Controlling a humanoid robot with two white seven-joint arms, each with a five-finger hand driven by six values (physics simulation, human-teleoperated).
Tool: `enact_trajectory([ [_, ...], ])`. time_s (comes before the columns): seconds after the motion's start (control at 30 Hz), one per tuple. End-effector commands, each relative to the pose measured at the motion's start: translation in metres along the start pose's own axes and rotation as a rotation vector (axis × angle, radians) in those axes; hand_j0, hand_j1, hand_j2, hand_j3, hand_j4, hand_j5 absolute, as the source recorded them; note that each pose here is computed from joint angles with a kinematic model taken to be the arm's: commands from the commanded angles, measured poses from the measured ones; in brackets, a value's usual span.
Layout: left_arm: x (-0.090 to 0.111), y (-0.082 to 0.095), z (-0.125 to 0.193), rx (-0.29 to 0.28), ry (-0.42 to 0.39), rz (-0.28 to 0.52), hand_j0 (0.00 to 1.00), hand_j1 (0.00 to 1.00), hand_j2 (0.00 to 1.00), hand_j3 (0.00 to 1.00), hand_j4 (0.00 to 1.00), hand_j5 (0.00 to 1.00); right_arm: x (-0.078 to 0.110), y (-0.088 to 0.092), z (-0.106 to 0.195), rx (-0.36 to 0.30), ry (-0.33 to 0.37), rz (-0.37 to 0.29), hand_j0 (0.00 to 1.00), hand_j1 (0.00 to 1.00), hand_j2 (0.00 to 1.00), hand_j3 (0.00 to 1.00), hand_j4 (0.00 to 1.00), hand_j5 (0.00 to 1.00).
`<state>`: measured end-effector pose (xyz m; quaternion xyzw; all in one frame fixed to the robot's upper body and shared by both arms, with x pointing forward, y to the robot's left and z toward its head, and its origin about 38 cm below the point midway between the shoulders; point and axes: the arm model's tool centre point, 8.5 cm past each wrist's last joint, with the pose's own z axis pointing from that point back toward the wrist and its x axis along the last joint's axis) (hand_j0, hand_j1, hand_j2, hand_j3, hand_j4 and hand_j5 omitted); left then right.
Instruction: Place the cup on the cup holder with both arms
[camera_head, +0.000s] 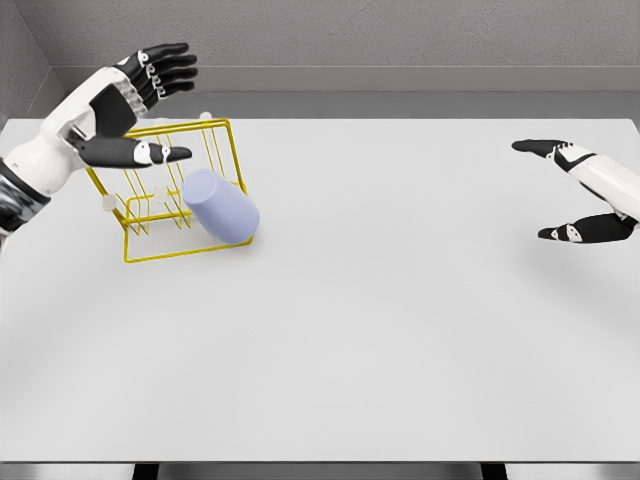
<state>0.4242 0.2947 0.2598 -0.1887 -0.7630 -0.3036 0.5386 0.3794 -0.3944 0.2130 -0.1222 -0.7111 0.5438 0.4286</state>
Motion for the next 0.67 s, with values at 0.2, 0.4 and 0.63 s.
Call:
enact_trajectory([
  [0.2,0.014,0.005,0.002,-0.002,-0.068,-0.042,1.00,1.00,1.00,1.00,1.00,1.00,-0.003,0.001,0.002,-0.004,0.010,-0.013,1.00,1.00,1.00,1.00,1.00,1.00],
  [0.4,0.020,0.018,0.025,0.008,-0.075,-0.112,1.00,1.00,1.00,1.00,1.00,1.00,-0.004,0.001,0.003,-0.003,0.013,-0.015,1.00,1.00,1.00,1.00,1.00,1.00],
  [0.63,0.017,0.019,0.048,0.008,-0.114,-0.146,1.00,1.00,1.00,1.00,1.00,1.00,-0.005,0.002,0.003,-0.002,0.016,-0.018,1.00,1.00,1.00,1.00,1.00,1.00],
])
